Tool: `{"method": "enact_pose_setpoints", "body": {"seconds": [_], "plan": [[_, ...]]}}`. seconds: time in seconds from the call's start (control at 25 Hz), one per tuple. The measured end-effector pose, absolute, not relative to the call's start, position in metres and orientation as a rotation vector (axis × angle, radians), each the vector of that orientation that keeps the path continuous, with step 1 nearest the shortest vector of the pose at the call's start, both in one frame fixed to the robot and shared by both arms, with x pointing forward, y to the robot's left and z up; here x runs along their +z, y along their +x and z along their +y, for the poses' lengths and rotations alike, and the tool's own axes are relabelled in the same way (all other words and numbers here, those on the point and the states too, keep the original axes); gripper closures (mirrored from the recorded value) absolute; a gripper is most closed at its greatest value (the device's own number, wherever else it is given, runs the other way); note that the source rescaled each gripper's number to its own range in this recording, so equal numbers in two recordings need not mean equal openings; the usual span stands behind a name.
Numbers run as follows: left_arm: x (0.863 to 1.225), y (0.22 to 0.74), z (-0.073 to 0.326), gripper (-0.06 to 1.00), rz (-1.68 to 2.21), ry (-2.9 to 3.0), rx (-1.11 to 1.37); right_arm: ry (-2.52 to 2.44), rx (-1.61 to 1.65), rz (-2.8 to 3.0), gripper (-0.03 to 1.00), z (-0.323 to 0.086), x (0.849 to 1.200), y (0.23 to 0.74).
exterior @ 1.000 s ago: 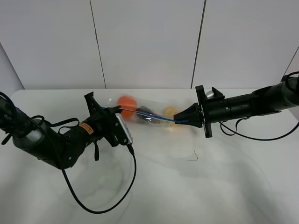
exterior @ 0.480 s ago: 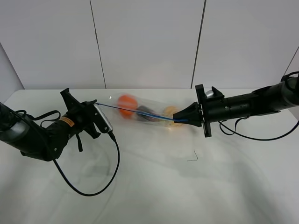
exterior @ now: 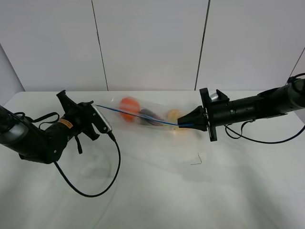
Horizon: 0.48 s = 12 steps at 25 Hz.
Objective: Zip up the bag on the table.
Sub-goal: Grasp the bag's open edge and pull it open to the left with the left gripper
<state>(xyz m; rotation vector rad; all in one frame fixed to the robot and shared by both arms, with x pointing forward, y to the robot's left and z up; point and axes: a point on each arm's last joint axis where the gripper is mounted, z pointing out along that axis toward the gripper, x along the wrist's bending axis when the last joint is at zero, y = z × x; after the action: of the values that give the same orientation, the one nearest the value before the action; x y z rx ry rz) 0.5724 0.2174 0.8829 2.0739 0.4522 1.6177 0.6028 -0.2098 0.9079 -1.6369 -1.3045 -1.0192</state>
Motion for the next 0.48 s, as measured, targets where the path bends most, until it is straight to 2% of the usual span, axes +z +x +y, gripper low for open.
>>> {"method": "enact_pose_setpoints", "body": {"seconds": [0.16, 0.2, 0.32, 0.48], "plan": [[0.883, 0.574, 0.224, 0.29, 0.576, 2.032, 1.596, -1.634, -1.016, -1.313, 0.97, -0.211, 0.908, 0.602], [0.883, 0.574, 0.224, 0.23, 0.592, 2.025, 1.590, -1.634, -1.015, -1.315, 0.97, -0.211, 0.908, 0.602], [0.882, 0.574, 0.227, 0.13, 0.647, 2.008, 1.585, -1.634, -1.015, -1.315, 0.97, -0.211, 0.908, 0.602], [0.877, 0.567, 0.235, 0.11, 0.881, 1.927, 1.517, -1.634, -1.014, -1.316, 0.97, -0.211, 0.907, 0.602]]}}
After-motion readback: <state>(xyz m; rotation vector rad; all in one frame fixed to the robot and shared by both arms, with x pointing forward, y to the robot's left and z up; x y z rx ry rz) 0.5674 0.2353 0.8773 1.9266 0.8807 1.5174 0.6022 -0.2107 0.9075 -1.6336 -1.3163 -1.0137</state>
